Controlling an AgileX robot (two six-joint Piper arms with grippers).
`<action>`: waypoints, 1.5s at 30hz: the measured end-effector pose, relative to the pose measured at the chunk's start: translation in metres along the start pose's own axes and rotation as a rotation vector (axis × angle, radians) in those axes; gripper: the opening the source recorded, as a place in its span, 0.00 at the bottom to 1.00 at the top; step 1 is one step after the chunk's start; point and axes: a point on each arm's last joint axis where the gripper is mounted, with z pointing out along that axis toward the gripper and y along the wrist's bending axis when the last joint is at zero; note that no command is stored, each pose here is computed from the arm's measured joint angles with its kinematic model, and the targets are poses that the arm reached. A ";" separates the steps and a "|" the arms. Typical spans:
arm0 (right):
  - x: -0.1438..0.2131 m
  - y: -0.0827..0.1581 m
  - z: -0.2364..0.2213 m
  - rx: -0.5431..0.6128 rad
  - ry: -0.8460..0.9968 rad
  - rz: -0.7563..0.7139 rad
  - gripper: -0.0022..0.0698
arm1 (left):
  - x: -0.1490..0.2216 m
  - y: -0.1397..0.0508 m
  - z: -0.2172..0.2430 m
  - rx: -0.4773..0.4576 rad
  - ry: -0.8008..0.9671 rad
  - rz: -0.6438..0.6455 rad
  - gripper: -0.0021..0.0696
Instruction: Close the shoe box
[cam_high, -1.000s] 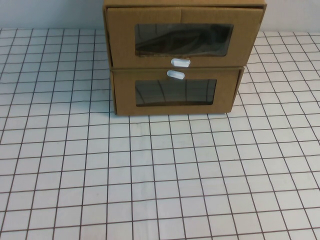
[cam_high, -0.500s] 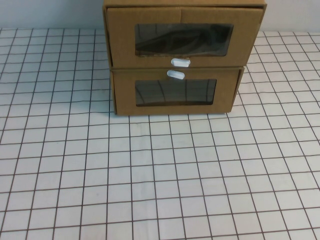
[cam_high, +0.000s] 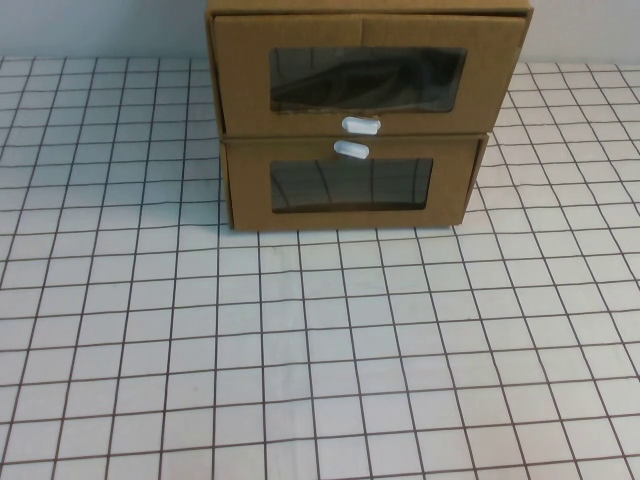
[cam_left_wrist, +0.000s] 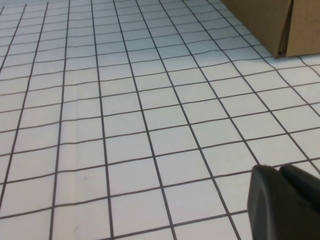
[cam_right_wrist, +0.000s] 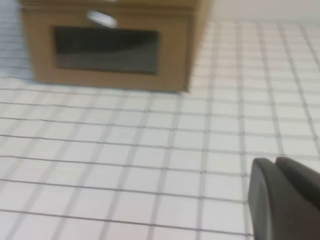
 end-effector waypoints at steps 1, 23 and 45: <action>0.004 -0.004 0.002 0.039 0.017 0.014 0.01 | 0.000 0.000 0.000 0.000 0.000 0.000 0.02; 0.056 -0.017 0.028 0.171 0.043 0.050 0.01 | 0.000 0.000 0.000 0.000 0.000 0.000 0.02; 0.056 -0.017 0.028 0.172 0.043 0.046 0.01 | 0.000 0.000 0.000 0.000 0.000 0.000 0.02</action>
